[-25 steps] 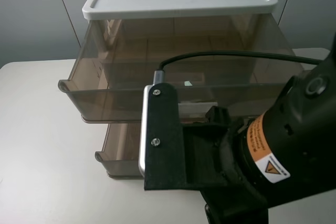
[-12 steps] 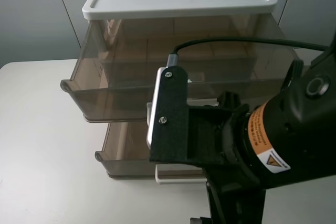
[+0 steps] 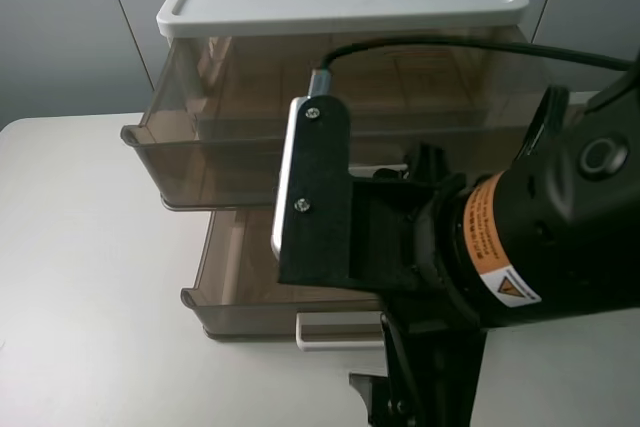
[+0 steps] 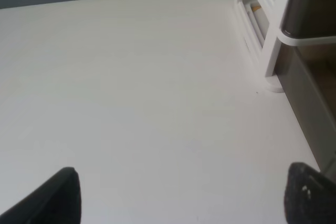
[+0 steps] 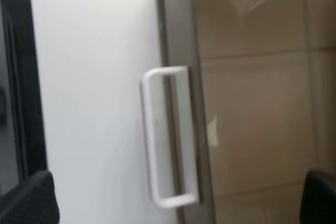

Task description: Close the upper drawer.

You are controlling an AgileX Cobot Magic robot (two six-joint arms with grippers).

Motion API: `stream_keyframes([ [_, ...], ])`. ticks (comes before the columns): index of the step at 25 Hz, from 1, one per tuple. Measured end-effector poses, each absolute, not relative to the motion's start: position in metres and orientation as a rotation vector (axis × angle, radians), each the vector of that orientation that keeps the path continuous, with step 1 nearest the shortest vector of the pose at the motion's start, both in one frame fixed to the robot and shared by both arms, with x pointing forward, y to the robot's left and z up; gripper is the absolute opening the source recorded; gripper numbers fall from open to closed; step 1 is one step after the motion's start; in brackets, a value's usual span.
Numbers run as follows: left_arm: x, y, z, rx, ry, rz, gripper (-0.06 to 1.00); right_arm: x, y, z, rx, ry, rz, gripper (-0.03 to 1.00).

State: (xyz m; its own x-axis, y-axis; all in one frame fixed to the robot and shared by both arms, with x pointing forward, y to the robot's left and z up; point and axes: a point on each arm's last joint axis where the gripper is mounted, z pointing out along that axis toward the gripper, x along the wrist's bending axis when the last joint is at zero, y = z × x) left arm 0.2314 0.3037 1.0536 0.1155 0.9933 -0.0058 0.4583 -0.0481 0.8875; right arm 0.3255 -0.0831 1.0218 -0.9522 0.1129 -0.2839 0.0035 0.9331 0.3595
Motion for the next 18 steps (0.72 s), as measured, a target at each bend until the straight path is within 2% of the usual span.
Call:
stream_keyframes([
  [18, 0.231, 0.304, 1.054, 1.62, 1.448, 0.873, 0.74, 0.341, -0.084, 1.026, -0.026, 2.652, 0.502, 0.7],
])
